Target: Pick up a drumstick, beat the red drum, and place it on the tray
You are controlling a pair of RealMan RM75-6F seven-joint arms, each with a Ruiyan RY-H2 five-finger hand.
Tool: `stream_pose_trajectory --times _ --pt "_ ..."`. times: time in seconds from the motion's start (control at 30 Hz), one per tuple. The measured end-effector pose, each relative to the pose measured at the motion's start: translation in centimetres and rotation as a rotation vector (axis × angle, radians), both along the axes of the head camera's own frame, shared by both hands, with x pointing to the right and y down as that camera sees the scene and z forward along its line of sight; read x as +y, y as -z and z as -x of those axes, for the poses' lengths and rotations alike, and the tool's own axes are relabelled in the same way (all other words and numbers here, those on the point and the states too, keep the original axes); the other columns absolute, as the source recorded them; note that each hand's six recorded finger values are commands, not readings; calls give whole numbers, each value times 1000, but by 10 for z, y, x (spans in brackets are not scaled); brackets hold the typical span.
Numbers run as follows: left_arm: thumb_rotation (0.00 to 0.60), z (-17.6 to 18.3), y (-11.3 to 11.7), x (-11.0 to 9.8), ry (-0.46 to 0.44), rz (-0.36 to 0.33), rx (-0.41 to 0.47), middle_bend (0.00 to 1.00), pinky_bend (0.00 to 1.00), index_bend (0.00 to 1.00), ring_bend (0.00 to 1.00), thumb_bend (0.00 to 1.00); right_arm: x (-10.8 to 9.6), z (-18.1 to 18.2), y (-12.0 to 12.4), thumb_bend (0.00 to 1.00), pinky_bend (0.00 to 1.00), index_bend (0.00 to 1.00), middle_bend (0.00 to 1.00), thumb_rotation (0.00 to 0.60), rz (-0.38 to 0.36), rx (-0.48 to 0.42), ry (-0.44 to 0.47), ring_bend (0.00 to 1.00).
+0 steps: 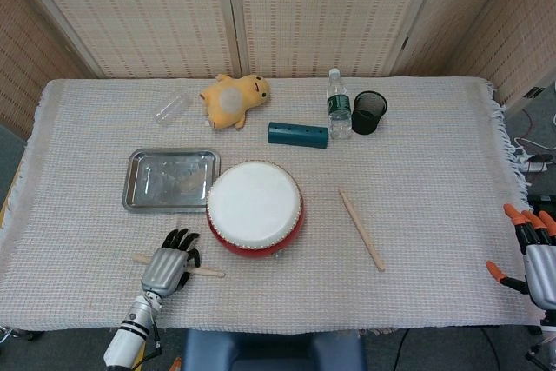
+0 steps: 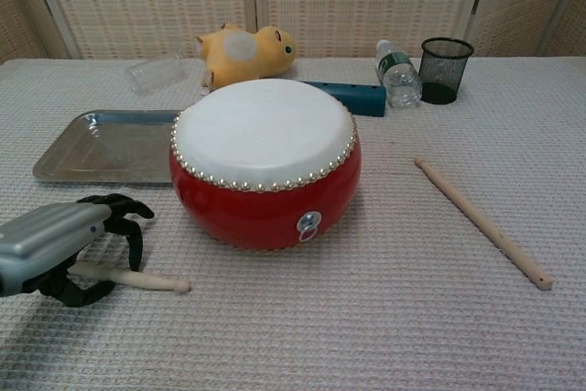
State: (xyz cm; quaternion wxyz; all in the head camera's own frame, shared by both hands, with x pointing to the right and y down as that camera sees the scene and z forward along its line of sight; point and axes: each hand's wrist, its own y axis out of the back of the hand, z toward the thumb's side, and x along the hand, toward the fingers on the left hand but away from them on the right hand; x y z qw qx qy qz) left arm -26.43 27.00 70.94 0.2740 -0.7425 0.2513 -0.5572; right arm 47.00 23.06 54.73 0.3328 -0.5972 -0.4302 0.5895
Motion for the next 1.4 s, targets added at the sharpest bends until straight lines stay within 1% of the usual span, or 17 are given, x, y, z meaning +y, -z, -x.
stream_pose_trajectory --times 0.17,0.37,0.5,0.6,0.8,0.9,0.93,1.03,1.1,1.2,1.33,1.4 --pt "600 -1 -2 0 5 3 0 114 0 518 0 340 0 -1 0 197 59 0 142 600 3 0 -1 6" --pt "600 0 -2 0 13 4 4 135 0 557 0 390 0 -1 0 197 59 0 142 600 2 -1 -1 6" --pt "600 1 2 -1 73 18 59 157 0 573 0 404 0 -1 1 197 59 0 142 600 0 -1 -1 5" --pt "600 3 6 -2 149 33 128 167 0 571 0 403 0 0 1 197 59 0 142 600 -3 -2 3 5" --pt "600 15 22 -10 349 70 308 186 0 575 0 403 0 2 1 196 59 0 142 600 1 -6 7 6" --pt "600 23 32 -15 466 106 421 191 3 574 0 402 -2 4 2 196 59 0 142 600 -4 -7 14 5" --pt "600 27 35 -17 515 125 469 192 5 574 0 402 -3 5 3 196 59 0 142 600 -6 -7 16 5" --pt "600 36 44 -22 623 171 579 200 24 575 0 402 -3 5 3 197 59 0 142 600 -9 -7 18 5" --pt "600 41 48 -25 678 197 637 203 30 576 0 403 -5 7 3 197 59 0 142 600 -11 -10 21 5" --pt "600 50 53 -29 787 251 746 213 33 581 3 402 -5 9 3 197 59 0 142 600 -10 -9 29 5" --pt "600 62 59 -33 939 344 932 234 44 585 17 402 -6 12 4 197 59 0 142 600 -13 -7 33 5" --pt "600 66 61 -34 999 389 1014 238 49 586 22 402 -7 13 5 197 59 0 142 600 -15 -6 35 5"
